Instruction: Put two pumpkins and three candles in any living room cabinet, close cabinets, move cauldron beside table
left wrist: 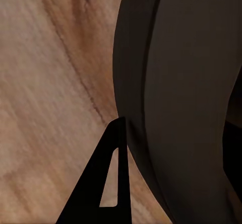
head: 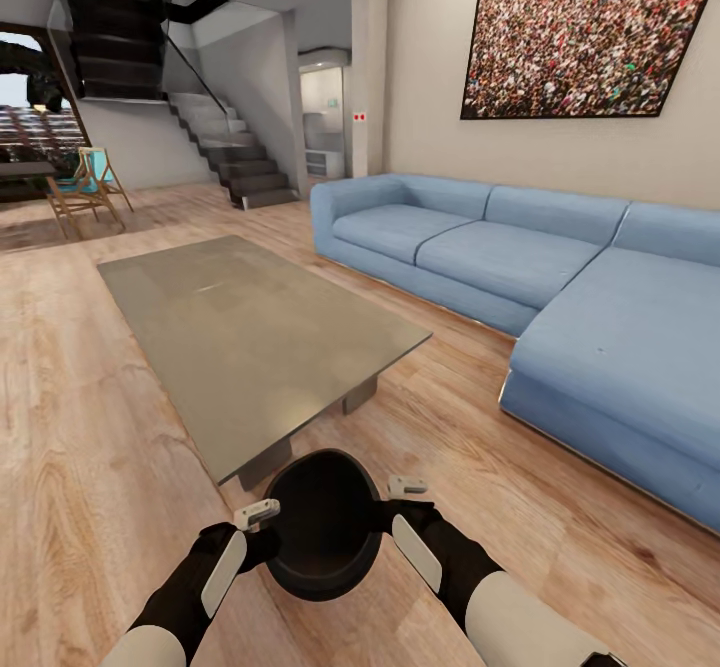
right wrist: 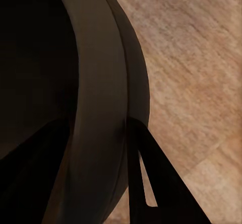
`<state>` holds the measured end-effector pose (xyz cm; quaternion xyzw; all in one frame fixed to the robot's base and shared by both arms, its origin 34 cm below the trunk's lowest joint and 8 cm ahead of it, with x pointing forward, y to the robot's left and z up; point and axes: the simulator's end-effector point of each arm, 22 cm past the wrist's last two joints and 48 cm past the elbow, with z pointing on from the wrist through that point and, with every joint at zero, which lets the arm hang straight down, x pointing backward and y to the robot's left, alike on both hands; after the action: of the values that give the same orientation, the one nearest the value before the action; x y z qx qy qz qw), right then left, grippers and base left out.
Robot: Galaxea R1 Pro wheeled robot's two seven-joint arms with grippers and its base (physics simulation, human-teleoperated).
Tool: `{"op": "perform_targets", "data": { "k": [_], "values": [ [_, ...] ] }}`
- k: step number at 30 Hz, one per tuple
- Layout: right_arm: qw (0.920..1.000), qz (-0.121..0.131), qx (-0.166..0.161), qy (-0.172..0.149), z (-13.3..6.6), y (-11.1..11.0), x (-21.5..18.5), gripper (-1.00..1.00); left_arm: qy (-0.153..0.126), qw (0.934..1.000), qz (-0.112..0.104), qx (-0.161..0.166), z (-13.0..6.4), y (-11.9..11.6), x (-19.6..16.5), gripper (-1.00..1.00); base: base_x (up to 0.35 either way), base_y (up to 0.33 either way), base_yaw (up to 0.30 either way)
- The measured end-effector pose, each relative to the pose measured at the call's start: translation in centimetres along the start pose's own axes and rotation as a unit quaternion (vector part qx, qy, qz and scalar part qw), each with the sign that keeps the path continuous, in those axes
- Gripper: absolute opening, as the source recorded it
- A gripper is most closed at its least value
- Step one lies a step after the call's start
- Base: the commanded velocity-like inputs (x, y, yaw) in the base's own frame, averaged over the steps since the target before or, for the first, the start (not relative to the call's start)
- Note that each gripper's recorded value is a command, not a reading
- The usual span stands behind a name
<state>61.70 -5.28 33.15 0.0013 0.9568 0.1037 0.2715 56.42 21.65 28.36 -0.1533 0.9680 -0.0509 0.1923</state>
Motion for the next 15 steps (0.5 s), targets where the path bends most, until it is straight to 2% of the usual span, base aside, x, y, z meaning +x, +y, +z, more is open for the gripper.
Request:
{"op": "perform_targets", "data": {
  "k": [15],
  "values": [
    [0.9996, 0.006, 0.002, 0.028, 2.1, -0.6, 2.6, -1.0, 0.027, 0.9996, -0.001, -0.009, 2.1, 0.9, 2.2, -1.0, 0.0, 0.0, 0.0]
  ]
}}
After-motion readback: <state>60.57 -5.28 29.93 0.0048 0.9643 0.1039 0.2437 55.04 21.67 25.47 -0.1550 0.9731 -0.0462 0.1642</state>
